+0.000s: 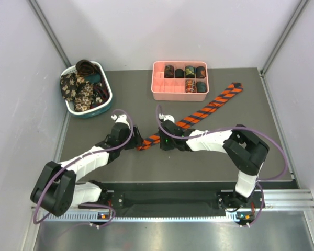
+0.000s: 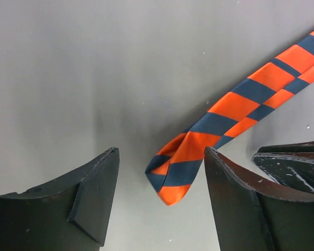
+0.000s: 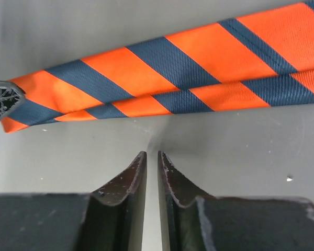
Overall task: Roll the ties
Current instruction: Flatten the tie, then roll the tie
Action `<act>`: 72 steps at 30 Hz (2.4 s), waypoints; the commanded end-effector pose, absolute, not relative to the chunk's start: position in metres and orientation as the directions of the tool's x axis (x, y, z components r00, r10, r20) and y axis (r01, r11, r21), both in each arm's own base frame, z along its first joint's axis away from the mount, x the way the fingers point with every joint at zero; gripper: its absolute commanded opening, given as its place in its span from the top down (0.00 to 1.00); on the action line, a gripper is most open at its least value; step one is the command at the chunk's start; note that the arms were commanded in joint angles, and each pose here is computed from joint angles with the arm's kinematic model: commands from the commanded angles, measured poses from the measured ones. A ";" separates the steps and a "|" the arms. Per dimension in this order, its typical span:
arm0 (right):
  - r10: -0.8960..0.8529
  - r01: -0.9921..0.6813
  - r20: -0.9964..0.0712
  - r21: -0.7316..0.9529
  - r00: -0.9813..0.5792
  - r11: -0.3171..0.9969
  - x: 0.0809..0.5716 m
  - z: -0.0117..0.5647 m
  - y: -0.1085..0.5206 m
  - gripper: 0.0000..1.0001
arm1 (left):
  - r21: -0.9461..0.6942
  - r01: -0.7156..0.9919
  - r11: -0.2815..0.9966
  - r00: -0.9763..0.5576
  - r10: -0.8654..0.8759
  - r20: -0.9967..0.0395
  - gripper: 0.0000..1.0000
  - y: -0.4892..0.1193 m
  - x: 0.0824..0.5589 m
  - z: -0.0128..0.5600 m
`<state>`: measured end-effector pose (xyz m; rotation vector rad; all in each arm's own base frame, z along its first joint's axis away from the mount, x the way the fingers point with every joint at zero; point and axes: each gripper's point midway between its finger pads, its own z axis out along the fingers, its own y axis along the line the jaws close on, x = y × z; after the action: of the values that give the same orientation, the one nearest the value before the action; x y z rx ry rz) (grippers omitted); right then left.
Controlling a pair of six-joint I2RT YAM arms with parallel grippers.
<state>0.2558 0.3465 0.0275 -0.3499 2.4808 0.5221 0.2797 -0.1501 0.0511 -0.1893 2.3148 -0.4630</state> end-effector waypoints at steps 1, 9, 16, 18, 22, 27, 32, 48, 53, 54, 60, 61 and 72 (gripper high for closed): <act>-0.065 -0.348 -0.635 0.333 -0.770 0.876 0.268 0.041 0.362 0.87 | -0.409 0.058 0.911 -0.652 -0.276 -0.706 0.30 -0.161 0.302 0.076; -0.062 -0.350 -0.640 0.333 -0.766 0.875 0.276 0.036 0.374 0.89 | -0.421 0.087 0.903 -0.682 -0.254 -0.686 0.52 -0.169 0.300 0.068; -0.060 -0.354 -0.652 0.329 -0.755 0.875 0.285 0.040 0.383 0.90 | -0.434 0.145 0.889 -0.718 -0.207 -0.664 0.79 -0.180 0.295 0.063; -0.065 -0.357 -0.653 0.325 -0.755 0.876 0.285 0.038 0.385 0.90 | -0.433 0.154 0.888 -0.726 -0.196 -0.659 0.93 -0.181 0.294 0.062; -0.084 -0.355 -0.640 0.308 -0.764 0.882 0.284 0.034 0.382 0.91 | -0.422 0.143 0.895 -0.733 -0.191 -0.653 0.96 -0.176 0.288 0.058; -0.082 -0.359 -0.643 0.313 -0.761 0.879 0.283 0.037 0.381 0.90 | -0.443 0.183 0.878 -0.730 -0.181 -0.659 0.96 -0.179 0.279 0.062; -0.096 -0.388 -0.652 0.320 -0.752 0.864 0.279 0.046 0.380 0.84 | -0.418 0.143 0.897 -0.714 -0.199 -0.672 0.98 -0.167 0.277 0.064; -0.223 -0.544 -0.753 0.207 -0.619 0.813 0.256 0.096 0.392 0.52 | -0.454 -0.007 0.891 -0.602 -0.367 -0.710 0.33 -0.126 0.282 0.088; -0.202 -0.595 -0.804 0.221 -0.560 0.772 0.252 0.107 0.405 0.31 | -0.477 -0.094 0.874 -0.540 -0.447 -0.713 0.31 -0.103 0.282 0.097; -0.195 -0.598 -0.808 0.226 -0.556 0.769 0.251 0.109 0.406 0.19 | -0.477 -0.121 0.871 -0.533 -0.462 -0.709 0.30 -0.097 0.280 0.095; -0.238 -0.647 -0.821 0.196 -0.519 0.737 0.244 0.110 0.415 0.00 | -0.498 -0.349 0.793 -0.375 -0.606 -0.702 0.07 -0.046 0.278 0.100; -0.244 -0.655 -0.831 0.178 -0.499 0.735 0.243 0.116 0.420 0.01 | -0.494 -0.382 0.782 -0.366 -0.618 -0.696 0.06 -0.042 0.275 0.098; -0.389 -0.695 -0.815 0.024 -0.430 0.719 0.232 0.106 0.459 0.21 | -0.499 -0.601 0.624 -0.312 -0.758 -0.572 0.02 -0.015 0.278 0.115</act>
<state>0.2256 0.4523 0.1029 -0.8104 2.0885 0.5149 0.2675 -0.0261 0.0918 -0.9688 2.0657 -0.2335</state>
